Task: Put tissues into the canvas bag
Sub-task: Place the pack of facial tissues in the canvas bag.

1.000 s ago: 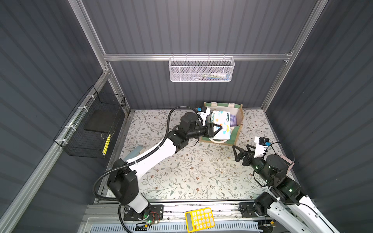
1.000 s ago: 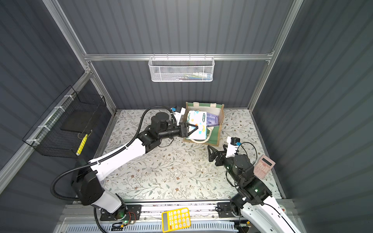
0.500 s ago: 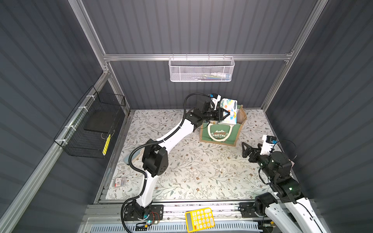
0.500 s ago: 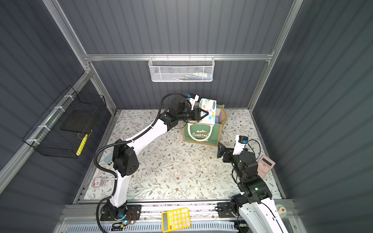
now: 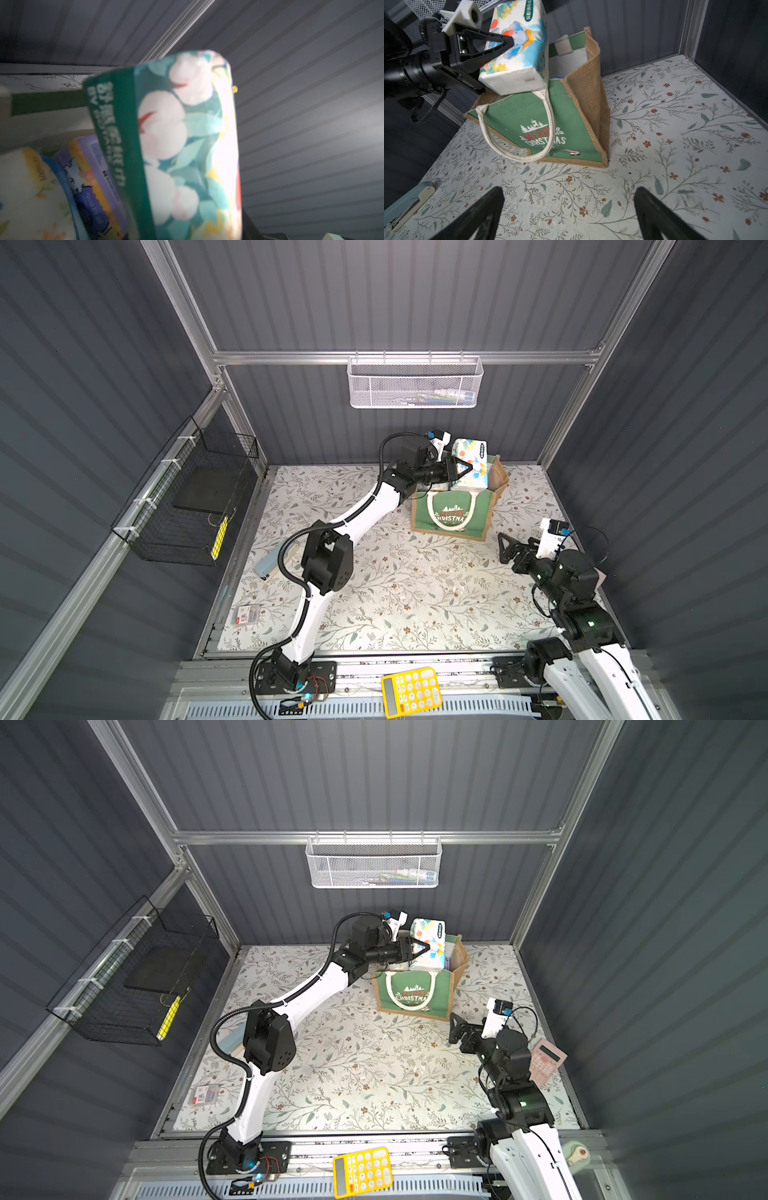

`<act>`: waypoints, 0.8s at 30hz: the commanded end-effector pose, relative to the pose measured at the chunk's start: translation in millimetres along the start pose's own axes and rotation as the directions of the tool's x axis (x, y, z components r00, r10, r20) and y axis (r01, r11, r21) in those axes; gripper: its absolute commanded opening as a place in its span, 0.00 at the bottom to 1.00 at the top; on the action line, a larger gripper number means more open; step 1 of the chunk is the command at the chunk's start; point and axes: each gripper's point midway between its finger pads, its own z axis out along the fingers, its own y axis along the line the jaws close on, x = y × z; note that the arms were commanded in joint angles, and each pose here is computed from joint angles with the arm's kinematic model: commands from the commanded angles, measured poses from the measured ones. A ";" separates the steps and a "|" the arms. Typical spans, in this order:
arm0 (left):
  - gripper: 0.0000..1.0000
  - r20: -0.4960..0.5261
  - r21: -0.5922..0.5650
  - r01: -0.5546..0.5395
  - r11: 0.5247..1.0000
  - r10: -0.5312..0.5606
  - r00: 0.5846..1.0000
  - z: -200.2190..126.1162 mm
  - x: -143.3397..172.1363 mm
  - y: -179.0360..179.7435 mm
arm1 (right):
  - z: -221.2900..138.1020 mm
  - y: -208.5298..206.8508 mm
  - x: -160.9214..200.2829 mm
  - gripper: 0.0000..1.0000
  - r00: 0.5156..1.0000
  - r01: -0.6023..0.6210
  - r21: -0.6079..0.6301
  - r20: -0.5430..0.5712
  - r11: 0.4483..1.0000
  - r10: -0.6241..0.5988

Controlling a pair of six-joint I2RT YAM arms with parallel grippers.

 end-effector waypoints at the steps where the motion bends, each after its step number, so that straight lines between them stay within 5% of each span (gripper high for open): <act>1: 0.48 0.055 0.066 -0.049 0.997 0.046 0.997 -22.1 -26.7 -37.4 | 4.1 3.2 2.5 0.99 1.000 -0.024 -0.030 -0.003 0.999 0.024; 13: 0.48 0.023 0.065 0.006 0.998 -0.007 1.000 -4.6 -19.4 -18.8 | 8.3 1.1 7.6 0.99 0.999 -0.041 -0.031 -0.015 0.999 0.040; 24: 0.54 -0.106 -0.098 0.047 0.994 -0.057 0.993 32.1 37.9 26.6 | 14.1 -1.6 9.7 0.99 0.998 -0.052 -0.024 -0.022 0.998 0.051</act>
